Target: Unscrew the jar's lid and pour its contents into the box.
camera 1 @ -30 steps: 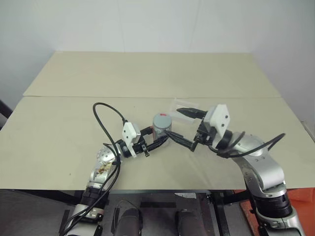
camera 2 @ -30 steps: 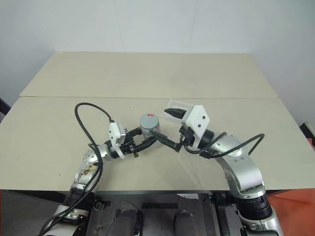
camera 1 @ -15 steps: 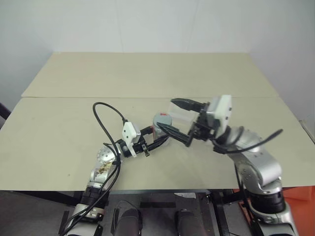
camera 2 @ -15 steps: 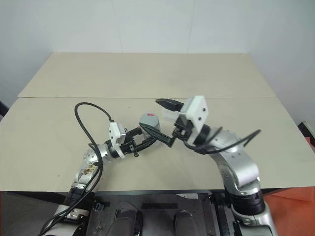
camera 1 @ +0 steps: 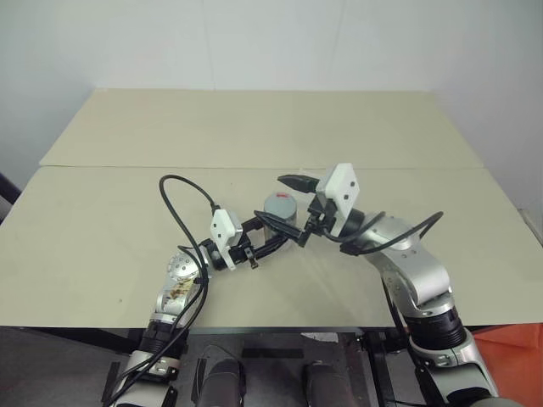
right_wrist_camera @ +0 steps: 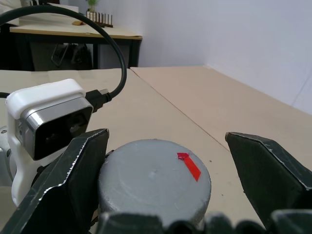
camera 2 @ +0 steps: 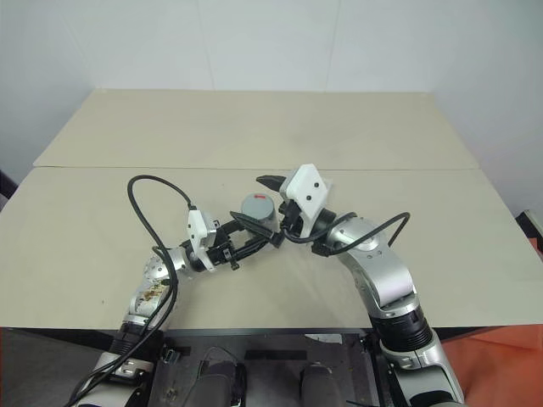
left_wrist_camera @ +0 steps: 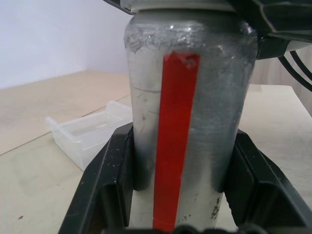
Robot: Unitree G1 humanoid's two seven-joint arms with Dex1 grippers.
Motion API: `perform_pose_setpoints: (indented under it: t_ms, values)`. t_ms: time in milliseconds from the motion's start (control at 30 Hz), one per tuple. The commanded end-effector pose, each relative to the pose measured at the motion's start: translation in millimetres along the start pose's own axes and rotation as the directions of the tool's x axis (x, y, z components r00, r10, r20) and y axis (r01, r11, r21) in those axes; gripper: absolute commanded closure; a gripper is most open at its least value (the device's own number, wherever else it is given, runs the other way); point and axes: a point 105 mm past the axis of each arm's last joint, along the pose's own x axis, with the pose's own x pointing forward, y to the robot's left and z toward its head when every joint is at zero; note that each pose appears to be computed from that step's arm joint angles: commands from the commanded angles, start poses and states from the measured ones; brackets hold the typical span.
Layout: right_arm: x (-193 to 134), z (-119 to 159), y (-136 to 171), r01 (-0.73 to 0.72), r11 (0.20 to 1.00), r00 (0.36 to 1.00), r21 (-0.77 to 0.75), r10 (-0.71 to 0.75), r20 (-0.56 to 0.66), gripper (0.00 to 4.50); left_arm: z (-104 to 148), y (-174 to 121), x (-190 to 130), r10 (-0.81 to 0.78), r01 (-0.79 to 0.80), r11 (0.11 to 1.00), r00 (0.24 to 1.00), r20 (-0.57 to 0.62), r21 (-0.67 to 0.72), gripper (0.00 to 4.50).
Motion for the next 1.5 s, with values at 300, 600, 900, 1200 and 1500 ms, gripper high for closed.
perform_pose_setpoints:
  t_ms: [300,600,900,1200,1500]
  values:
    - [-21.1,17.1,-4.4,0.058,0.998,0.997,-0.012,-0.058,0.046,0.03,11.3,1.2,2.2,-0.009,0.008,0.999,0.999,0.038,0.034,2.37]
    - [-34.1,16.5,-5.4,0.076,0.997,0.996,-0.007,-0.076,0.038,0.03,10.2,1.1,1.8,-0.013,0.012,0.999,0.999,0.034,0.031,2.37]
    - [-45.7,11.0,-8.9,0.095,0.995,0.995,-0.012,-0.095,0.007,0.03,10.0,1.6,1.0,-0.008,0.007,0.999,0.999,0.031,0.032,2.37]
    - [-37.6,35.4,2.2,0.028,1.000,0.994,-0.013,-0.027,0.105,0.03,10.3,0.8,2.5,-0.014,0.013,0.999,0.999,0.036,0.032,2.37]
    - [7.2,26.2,1.3,0.033,0.999,0.995,-0.033,-0.030,0.093,0.03,12.4,-3.5,4.1,-0.036,0.034,0.999,0.998,0.049,0.032,2.37]
